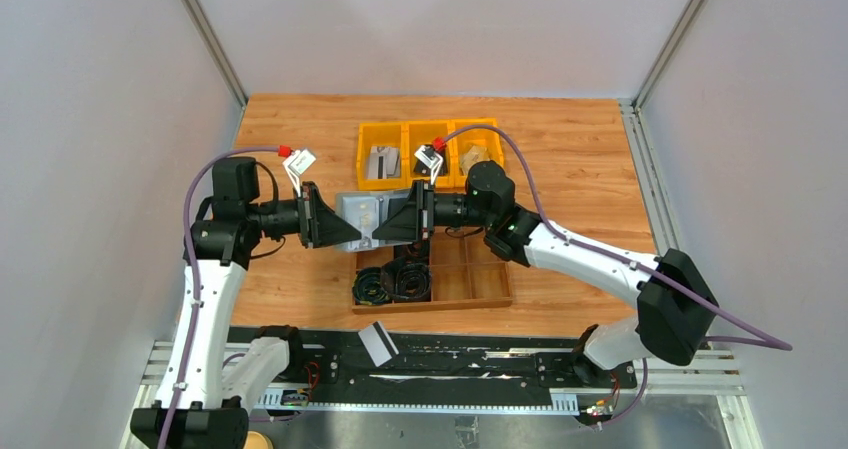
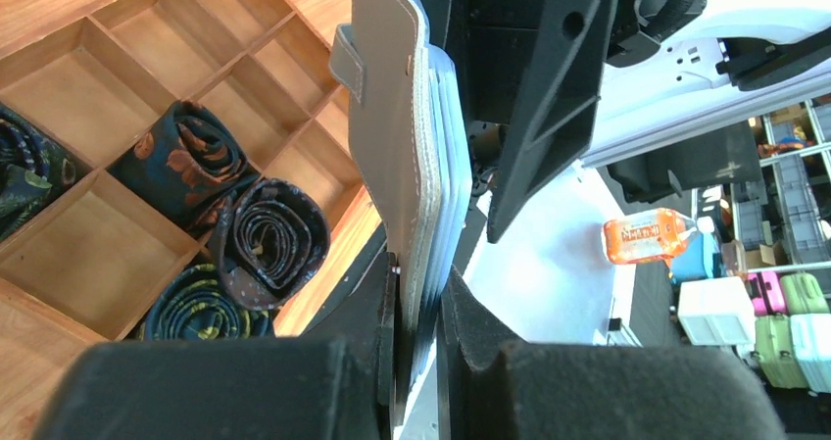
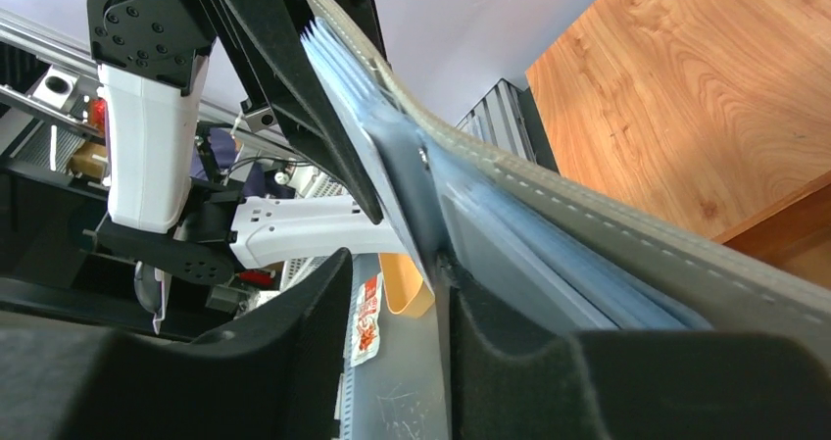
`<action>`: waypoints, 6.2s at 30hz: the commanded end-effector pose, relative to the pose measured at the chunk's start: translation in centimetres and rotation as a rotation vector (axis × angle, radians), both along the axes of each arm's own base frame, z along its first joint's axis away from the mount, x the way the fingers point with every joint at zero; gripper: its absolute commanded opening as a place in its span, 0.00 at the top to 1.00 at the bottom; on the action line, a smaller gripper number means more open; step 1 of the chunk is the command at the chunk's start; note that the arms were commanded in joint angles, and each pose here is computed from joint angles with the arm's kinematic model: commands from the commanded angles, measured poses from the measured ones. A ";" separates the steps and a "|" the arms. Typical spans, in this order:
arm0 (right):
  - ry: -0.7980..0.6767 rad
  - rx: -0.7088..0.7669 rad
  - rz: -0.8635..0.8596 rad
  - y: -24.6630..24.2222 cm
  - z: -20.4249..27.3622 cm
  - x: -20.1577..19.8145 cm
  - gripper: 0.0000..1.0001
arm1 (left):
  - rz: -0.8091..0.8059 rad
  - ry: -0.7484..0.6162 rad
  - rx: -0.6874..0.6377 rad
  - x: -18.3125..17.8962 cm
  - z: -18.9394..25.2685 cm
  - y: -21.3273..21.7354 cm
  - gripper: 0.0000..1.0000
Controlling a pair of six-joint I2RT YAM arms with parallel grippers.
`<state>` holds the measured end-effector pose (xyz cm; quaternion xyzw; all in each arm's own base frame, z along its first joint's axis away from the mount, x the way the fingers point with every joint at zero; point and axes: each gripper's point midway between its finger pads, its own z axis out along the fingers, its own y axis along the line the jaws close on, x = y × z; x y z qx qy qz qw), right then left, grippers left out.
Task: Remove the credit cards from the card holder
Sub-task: Remove the credit card from the card holder, then place the credit card in the storage box, then place the card holder at the center of the board.
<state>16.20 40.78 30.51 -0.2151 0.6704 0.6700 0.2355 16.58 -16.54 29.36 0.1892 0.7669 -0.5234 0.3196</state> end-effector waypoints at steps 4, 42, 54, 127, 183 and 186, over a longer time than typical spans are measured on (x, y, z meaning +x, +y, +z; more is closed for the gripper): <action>-0.025 0.145 0.043 0.5 3.7 -0.1 0.75 | -0.119 0.019 -0.093 -2.5 0.8 -0.8 0.96; -0.030 0.147 0.010 -2.0 0.8 -1.9 1.00 | -0.237 0.050 -0.200 -3.7 3.3 -1.2 0.80; -0.038 0.226 -0.031 -1.0 4.3 -0.1 0.64 | -0.224 0.008 -0.181 -4.0 3.6 -1.2 0.93; 0.025 -0.265 -0.413 -5.0 -8.7 27.6 1.00 | 0.029 -0.068 0.294 2.2 -5.5 2.8 0.87; -0.255 -0.605 -0.808 -17.9 -8.1 17.7 0.14 | -0.047 -0.435 1.308 10.0 -21.6 16.6 0.09; -0.220 -0.719 -0.992 -24.0 -10.1 16.3 0.12 | -0.085 -0.432 1.162 8.0 -19.7 14.1 0.06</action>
